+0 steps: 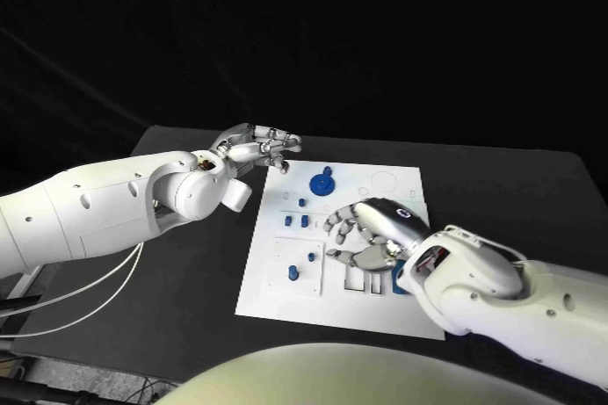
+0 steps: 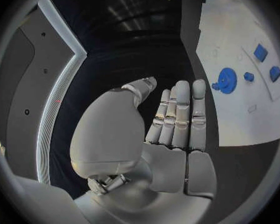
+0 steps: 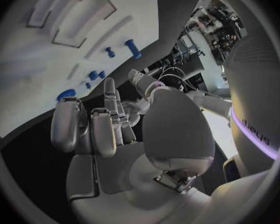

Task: Assemble the parts on the task board

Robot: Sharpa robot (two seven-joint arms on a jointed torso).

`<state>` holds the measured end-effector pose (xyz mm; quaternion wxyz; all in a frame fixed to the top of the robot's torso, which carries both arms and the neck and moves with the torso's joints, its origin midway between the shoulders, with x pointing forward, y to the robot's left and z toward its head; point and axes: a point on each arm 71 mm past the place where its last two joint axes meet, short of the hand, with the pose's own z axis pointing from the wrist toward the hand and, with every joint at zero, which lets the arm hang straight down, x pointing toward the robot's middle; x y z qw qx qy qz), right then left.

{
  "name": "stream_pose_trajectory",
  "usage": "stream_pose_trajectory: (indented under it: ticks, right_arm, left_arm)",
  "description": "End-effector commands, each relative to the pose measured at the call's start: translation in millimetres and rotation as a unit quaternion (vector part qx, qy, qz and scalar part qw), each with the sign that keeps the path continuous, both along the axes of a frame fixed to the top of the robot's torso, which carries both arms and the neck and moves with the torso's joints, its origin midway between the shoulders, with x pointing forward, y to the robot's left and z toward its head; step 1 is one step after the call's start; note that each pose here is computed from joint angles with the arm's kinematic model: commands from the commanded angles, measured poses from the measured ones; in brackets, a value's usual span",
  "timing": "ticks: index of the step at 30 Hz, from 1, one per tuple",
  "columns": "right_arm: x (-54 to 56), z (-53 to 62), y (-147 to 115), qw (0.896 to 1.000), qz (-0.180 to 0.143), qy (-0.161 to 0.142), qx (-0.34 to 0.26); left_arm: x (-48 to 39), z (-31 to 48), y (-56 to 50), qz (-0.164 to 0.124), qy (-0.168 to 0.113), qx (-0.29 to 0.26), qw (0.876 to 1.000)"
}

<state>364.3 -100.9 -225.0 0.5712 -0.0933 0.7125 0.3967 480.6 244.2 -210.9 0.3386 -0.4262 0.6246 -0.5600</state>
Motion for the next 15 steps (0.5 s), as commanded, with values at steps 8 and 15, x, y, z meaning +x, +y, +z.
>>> stream_pose_trajectory:
  ticks: [8, 15]
  right_arm:
    - [18.4, -2.8, -97.9, 0.982, -0.136, 0.135, 0.004]
    - [1.3, -13.9, -124.8, 0.972, -0.187, 0.142, -0.025]
  left_arm:
    - [-1.2, 1.3, -2.7, -0.007, -0.003, -0.006, 1.000]
    - [-1.5, 1.2, -2.8, -0.007, -0.003, -0.006, 1.000]
